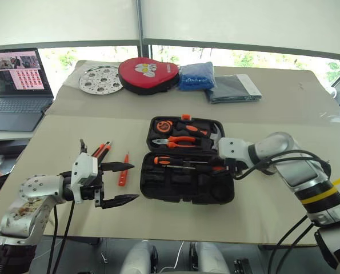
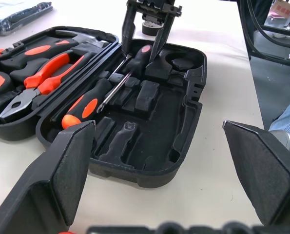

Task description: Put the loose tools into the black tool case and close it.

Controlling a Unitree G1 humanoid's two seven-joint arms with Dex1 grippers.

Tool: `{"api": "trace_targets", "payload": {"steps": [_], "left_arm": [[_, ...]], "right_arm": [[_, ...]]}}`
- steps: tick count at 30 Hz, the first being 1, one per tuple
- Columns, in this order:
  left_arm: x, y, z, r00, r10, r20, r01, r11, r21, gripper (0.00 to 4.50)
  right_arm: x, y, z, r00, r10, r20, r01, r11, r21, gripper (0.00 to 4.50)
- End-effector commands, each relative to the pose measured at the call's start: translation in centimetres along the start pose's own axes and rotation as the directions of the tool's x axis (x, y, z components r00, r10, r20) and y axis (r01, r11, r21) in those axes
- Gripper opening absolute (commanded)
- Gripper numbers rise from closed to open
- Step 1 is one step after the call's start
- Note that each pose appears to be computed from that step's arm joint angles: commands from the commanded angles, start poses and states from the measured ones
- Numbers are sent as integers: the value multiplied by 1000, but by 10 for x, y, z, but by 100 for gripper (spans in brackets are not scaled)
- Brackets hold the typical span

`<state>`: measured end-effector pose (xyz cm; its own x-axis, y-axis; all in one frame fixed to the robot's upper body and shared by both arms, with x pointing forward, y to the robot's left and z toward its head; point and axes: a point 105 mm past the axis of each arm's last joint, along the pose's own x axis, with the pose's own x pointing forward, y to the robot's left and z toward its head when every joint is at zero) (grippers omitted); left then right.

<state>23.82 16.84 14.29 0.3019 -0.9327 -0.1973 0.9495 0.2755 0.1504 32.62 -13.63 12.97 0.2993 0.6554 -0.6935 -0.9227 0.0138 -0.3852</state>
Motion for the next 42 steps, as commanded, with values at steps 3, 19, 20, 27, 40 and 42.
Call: {"api": "trace_targets", "payload": {"steps": [3, 19, 20, 27, 40, 42], "left_arm": [[0, -1, 5, 1000, -6, 8, 6, 1000, 16, 450], [-8, 7, -9, 998, 50, -37, -50, 999, 5, 450], [-9, 7, -9, 998, 52, -39, -51, 999, 4, 450], [-10, 9, -13, 995, 79, -63, -79, 997, 10, 450], [-96, 12, -44, 887, 451, -98, -460, 880, -115, 450], [-125, 11, -52, 823, 554, -127, -566, 817, -108, 450]], "right_arm": [[-35, -21, 22, 973, -61, 223, 42, 995, 90, 391], [24, 6, 20, 897, -55, 438, -18, 987, 161, 4], [28, 7, 18, 904, -51, 424, -17, 988, 156, 4], [50, 21, 7, 942, 2, 334, -60, 985, 162, 4], [-20, 9, 25, 821, -214, 530, 73, 959, 274, 146], [-31, 17, 14, 824, -261, 502, 112, 945, 308, 233]]}}
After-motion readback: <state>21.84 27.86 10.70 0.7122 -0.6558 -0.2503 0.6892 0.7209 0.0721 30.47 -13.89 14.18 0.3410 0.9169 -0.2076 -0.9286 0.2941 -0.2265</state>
